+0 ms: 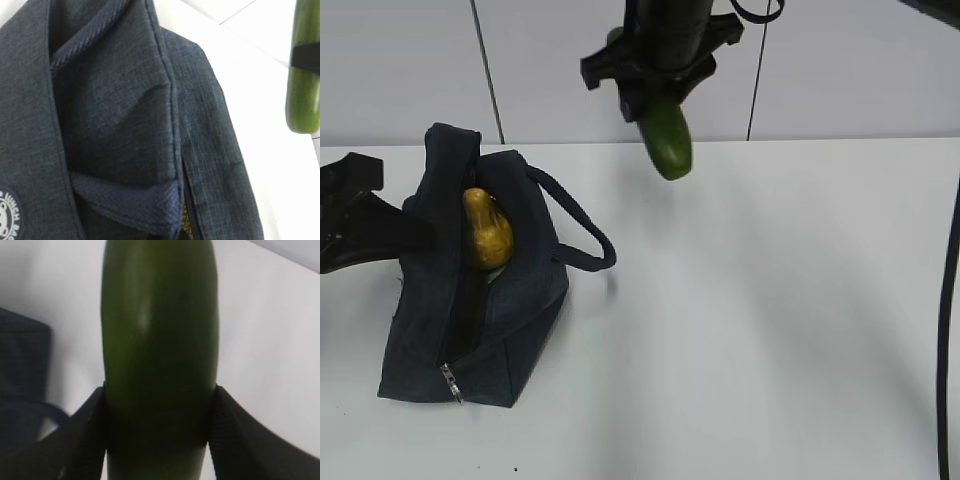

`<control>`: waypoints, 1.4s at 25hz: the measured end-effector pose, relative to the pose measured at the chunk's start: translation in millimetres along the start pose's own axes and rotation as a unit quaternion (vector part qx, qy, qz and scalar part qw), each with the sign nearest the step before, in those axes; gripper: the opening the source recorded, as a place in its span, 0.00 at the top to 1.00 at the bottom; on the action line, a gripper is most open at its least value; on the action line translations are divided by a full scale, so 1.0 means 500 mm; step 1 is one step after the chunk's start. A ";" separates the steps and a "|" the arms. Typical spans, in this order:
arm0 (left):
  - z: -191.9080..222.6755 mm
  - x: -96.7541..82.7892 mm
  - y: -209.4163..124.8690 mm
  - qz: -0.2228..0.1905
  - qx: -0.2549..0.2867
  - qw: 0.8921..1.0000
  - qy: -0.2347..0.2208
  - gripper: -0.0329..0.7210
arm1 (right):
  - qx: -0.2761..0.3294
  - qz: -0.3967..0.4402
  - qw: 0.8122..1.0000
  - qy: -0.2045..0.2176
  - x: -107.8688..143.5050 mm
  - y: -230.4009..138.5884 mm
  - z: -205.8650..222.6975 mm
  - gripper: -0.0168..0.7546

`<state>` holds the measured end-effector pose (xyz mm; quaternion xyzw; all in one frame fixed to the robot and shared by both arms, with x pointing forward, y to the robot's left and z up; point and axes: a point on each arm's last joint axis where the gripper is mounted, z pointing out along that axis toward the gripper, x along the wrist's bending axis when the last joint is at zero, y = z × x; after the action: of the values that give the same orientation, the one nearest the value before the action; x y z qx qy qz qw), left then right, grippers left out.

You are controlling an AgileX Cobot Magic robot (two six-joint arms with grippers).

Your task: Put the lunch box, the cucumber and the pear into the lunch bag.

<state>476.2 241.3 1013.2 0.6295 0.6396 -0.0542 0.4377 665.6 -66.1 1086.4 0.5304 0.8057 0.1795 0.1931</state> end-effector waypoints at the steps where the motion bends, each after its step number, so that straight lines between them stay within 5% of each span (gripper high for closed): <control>1: 0.000 0.000 0.000 0.000 0.000 1.000 0.000 0.98 | -0.005 0.006 0.999 0.034 0.010 0.005 -0.013 0.45; 8: 0.000 0.001 0.001 0.000 -0.002 1.000 0.002 0.98 | 0.018 0.036 0.958 0.285 0.106 0.003 -0.035 0.45; 12: 0.000 0.001 0.001 0.000 -0.002 1.000 0.002 0.98 | 0.049 0.033 0.931 0.359 0.169 -0.010 0.000 0.45; 18: 0.000 0.001 0.001 0.000 -0.003 1.000 0.003 0.98 | 0.088 0.009 0.930 0.355 0.231 -0.039 0.067 0.45; 26: 0.000 0.000 0.000 0.000 0.001 1.000 -0.001 0.98 | 0.082 -0.001 0.938 0.336 0.227 -0.036 0.078 0.25; 35: 0.000 -0.002 -0.002 0.000 0.004 1.000 -0.004 0.98 | -0.001 -0.032 0.958 0.286 0.191 0.008 -0.009 0.26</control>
<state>475.4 240.5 1013.3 0.6312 0.6375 -0.0597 0.4377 631.7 23.4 1080.7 0.4306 0.8436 0.3185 -0.0390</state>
